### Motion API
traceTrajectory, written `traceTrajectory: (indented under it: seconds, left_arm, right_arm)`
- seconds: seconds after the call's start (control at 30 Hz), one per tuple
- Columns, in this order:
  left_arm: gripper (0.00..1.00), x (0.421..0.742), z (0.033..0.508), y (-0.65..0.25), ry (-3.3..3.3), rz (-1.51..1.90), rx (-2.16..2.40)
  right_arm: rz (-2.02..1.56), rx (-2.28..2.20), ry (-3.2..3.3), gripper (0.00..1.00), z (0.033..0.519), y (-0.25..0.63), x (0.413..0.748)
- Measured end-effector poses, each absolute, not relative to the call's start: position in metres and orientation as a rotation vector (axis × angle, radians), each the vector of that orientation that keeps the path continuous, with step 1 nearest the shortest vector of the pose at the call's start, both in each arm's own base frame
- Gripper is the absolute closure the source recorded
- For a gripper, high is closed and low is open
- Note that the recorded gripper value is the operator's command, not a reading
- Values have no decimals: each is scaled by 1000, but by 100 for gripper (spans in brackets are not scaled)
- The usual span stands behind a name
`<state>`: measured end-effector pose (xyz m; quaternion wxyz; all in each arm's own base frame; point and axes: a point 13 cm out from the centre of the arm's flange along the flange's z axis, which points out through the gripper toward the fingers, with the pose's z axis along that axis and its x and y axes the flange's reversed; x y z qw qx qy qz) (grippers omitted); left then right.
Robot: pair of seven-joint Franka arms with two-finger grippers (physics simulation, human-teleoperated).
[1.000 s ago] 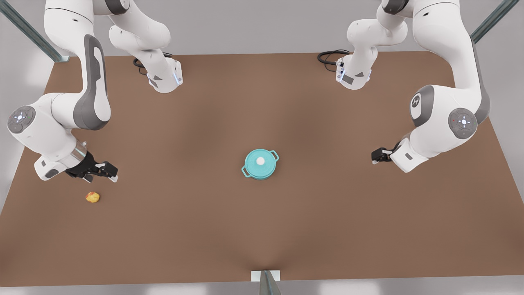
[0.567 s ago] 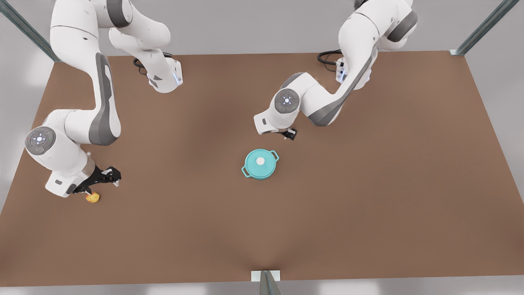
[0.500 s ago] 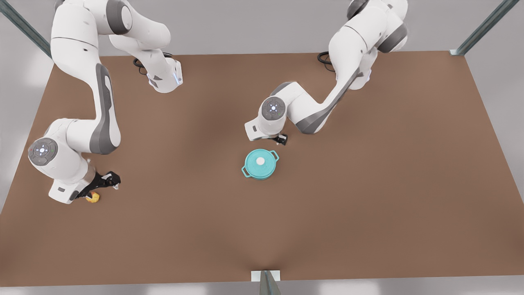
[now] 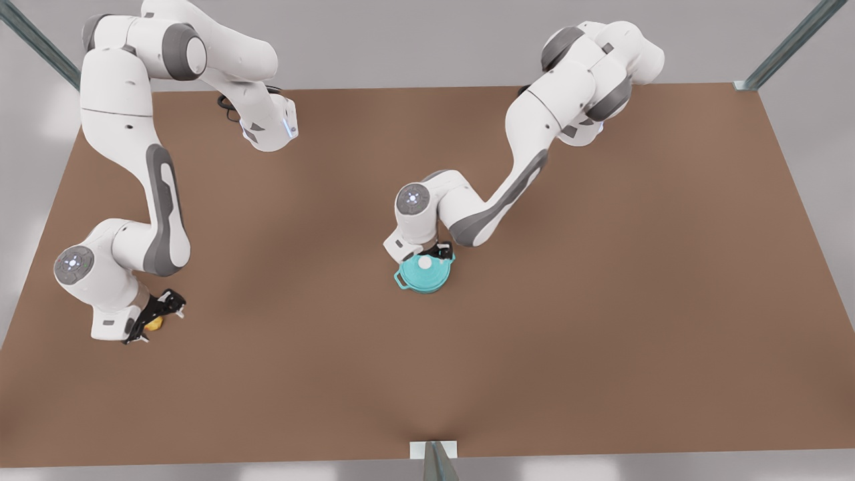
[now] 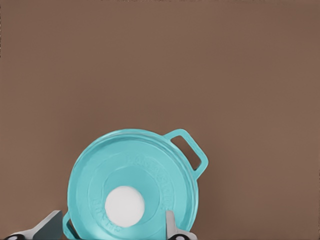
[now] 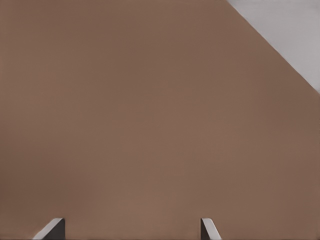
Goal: Open the pot lid and put the potato into the pot
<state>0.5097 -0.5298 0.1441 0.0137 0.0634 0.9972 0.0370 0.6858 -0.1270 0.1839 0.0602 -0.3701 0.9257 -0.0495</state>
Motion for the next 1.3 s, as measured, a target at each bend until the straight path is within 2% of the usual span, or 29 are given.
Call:
traceTrajectory:
  seconds: [0.2, 0.4, 0.73, 0.77, 0.8, 0.83, 0.87, 1.0, 1.03, 1.13, 1.2, 1.23, 1.3]
  left_arm:
    - [0, 510, 135, -532, 3090, 90, 61]
    - [0, 511, 126, -534, 3078, 83, -35]
    - [0, 513, 103, -528, 3065, 120, -126]
    - [2, 513, 101, -527, 3064, 122, -132]
    - [16, 514, 101, -527, 3062, 123, -139]
    - [37, 515, 101, -526, 3060, 125, -149]
    - [48, 519, 104, -523, 3056, 127, -163]
    - [66, 521, 110, -521, 3053, 134, -195]
    - [70, 521, 112, -521, 3053, 136, -201]
    - [70, 520, 118, -520, 3057, 147, -215]
    - [70, 532, 136, -520, 3044, 135, -246]
    - [70, 546, 145, -511, 3036, 133, -281]
    - [69, 600, 153, -454, 3016, 144, -420]
  right_arm:
    - [-97, -1288, 2802, 0, 162, -144, 677]
    - [-1, -1434, 2851, 0, 112, -166, 654]
    - [32, -1549, 2842, 0, 92, -210, 647]
    - [35, -1559, 2840, 0, 88, -213, 646]
    - [37, -1570, 2836, 0, 85, -215, 646]
    - [36, -1580, 2832, 0, 82, -218, 647]
    - [35, -1589, 2826, 0, 81, -220, 649]
    - [24, -1622, 2804, 0, 73, -228, 656]
    - [25, -1628, 2802, 0, 70, -230, 656]
    - [29, -1650, 2793, 0, 63, -233, 654]
    - [25, -1660, 2783, 0, 60, -234, 654]
    - [23, -1663, 2780, 0, 58, -236, 654]
    - [15, -1666, 2771, 0, 55, -239, 653]
